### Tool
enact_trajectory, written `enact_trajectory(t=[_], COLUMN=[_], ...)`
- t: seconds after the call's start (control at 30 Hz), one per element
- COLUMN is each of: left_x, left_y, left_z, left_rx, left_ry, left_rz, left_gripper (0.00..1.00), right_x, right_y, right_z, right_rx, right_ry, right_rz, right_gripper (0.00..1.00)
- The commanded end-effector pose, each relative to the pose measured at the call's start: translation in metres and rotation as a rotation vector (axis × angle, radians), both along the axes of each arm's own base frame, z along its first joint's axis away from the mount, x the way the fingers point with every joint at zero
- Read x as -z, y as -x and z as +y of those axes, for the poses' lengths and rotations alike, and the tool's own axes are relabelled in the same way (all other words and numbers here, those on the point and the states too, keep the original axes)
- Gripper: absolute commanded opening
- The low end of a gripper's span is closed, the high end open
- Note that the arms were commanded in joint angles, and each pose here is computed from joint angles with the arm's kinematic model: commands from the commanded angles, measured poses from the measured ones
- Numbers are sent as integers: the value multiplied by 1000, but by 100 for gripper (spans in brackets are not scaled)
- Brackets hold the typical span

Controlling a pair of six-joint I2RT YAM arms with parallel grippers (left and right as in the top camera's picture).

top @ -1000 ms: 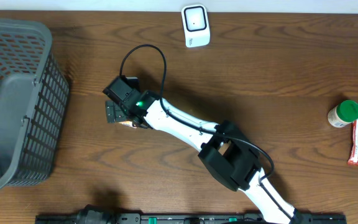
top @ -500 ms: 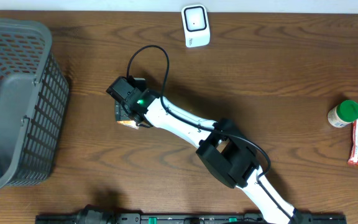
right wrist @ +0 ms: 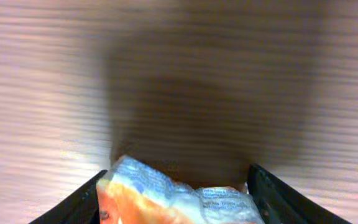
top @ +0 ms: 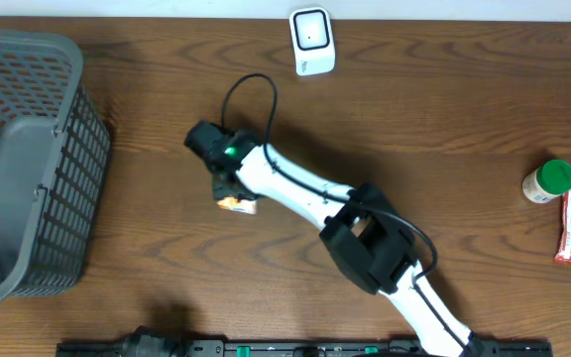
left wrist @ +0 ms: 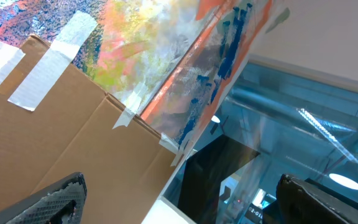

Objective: Scan the item barcode

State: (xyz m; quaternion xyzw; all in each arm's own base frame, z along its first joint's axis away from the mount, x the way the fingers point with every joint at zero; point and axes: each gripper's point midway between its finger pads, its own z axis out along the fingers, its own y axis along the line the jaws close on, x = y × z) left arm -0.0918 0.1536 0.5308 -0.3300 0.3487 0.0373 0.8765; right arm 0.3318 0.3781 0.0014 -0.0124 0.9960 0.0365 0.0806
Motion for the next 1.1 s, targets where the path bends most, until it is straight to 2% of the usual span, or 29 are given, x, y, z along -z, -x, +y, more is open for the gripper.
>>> enact_trajectory(t=[0.0,0.33,0.53,0.67,0.8,0.93,1.07], left_x=[1,1,1,1,1,1,1], left_y=[4,4,4,4,4,4,4], left_z=[2,2,2,2,2,2,2], left_rx=[-14,-14,-14,-14,-14,-14,-14], left_ry=[-3,-2,-2,-2,-2,-2,-2], left_rz=[1,1,1,1,1,1,1], left_gripper=[98,98,98,98,98,98,98], right_x=[22,6,-17,-41,-49,-47,-46], right_y=[-5,-58,-77,-78,-60,-48,-41], right_z=[-42,-161,-211,-214,-194,-187,-172], right_rx=[38,21,96,142,222,367,430], right_ry=[91,309,289,188,62,89,104], right_rz=[93,128,191,248,352,381,373], right_gripper=[66,71,88,92,93,92,89])
